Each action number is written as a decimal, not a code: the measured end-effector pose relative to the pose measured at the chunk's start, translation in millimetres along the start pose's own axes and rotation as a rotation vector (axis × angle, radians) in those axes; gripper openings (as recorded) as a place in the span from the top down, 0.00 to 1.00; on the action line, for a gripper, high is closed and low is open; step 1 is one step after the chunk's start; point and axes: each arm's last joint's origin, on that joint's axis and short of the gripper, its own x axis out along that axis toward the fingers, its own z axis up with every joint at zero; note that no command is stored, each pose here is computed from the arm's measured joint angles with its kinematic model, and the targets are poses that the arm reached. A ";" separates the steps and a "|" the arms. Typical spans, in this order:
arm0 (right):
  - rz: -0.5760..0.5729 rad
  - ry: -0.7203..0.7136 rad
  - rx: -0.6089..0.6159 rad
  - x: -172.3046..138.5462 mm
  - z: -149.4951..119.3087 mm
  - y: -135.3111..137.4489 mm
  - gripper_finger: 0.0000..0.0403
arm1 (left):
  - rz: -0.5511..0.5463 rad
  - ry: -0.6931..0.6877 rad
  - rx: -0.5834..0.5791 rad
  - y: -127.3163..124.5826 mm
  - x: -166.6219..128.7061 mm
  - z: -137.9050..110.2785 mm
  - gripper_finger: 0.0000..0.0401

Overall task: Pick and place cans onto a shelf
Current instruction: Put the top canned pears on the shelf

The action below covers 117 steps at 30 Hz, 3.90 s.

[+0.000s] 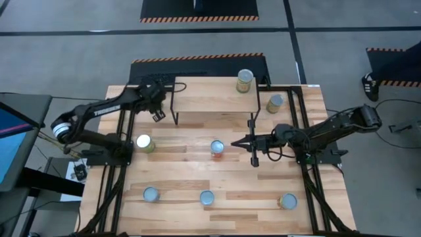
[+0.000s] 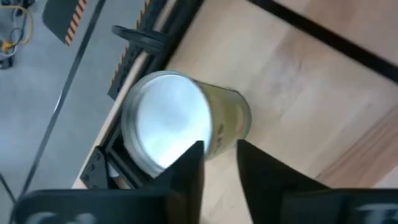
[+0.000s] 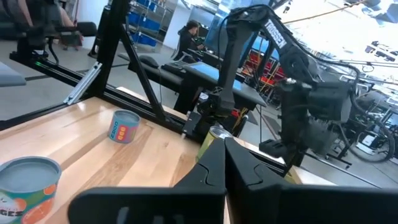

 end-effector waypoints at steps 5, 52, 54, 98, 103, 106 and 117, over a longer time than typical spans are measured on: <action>0.002 -0.001 0.000 0.0 0.1 0.5 0.98 | 0.013 0.034 0.027 -3.2 10.0 2.7 0.61; -0.002 -0.009 0.004 0.1 1.0 0.0 0.97 | 0.078 -0.049 0.087 33.1 -71.4 2.4 1.00; -0.002 -0.009 0.004 0.1 1.0 0.0 0.97 | 0.115 -0.080 0.067 41.0 -86.8 4.4 1.00; 0.001 0.008 0.019 0.2 -0.5 0.5 0.97 | -0.153 -0.405 0.503 -28.1 -135.5 232.0 1.00; 0.003 0.014 0.020 0.2 -1.1 0.8 0.97 | -0.193 -0.371 0.546 -43.4 -118.6 240.7 1.00; 0.004 0.015 0.020 0.2 -1.2 0.8 0.97 | -0.207 -0.362 0.553 -45.7 -115.2 241.3 1.00; 0.004 0.016 0.020 0.2 -1.3 0.8 0.97 | -0.238 -0.383 0.515 -46.2 -117.8 242.2 1.00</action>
